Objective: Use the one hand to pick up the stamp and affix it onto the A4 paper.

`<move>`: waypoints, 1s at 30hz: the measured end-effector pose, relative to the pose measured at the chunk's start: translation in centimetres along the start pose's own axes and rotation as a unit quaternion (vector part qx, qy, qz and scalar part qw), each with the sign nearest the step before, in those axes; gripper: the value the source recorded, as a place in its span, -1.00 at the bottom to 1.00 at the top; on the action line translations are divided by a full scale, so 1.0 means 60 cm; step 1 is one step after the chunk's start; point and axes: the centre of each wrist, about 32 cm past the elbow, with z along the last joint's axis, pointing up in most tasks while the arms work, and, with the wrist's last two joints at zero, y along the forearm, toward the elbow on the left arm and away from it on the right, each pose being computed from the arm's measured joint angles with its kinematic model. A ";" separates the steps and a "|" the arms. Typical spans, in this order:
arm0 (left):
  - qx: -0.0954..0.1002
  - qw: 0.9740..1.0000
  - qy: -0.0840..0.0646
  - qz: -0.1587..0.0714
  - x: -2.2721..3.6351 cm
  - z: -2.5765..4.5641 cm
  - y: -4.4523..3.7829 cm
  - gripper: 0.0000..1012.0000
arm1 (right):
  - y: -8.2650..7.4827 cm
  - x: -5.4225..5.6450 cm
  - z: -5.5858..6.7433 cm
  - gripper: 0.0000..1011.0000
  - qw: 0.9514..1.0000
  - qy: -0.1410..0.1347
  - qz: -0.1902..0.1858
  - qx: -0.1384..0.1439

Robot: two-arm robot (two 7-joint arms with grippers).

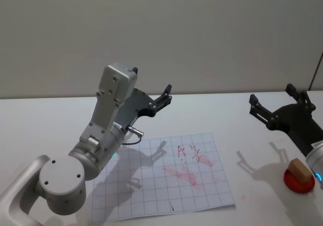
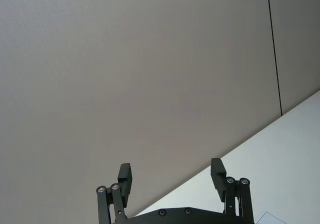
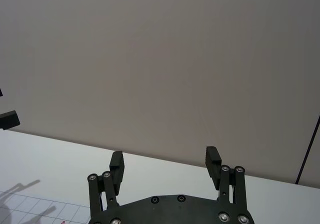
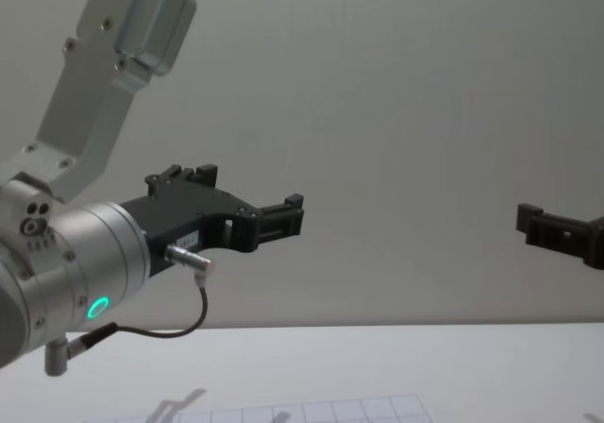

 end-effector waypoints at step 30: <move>0.000 1.000 0.000 0.000 0.0000 0.000 0.000 0.98 | 0.000 0.000 0.000 0.98 1.000 0.000 0.000 0.000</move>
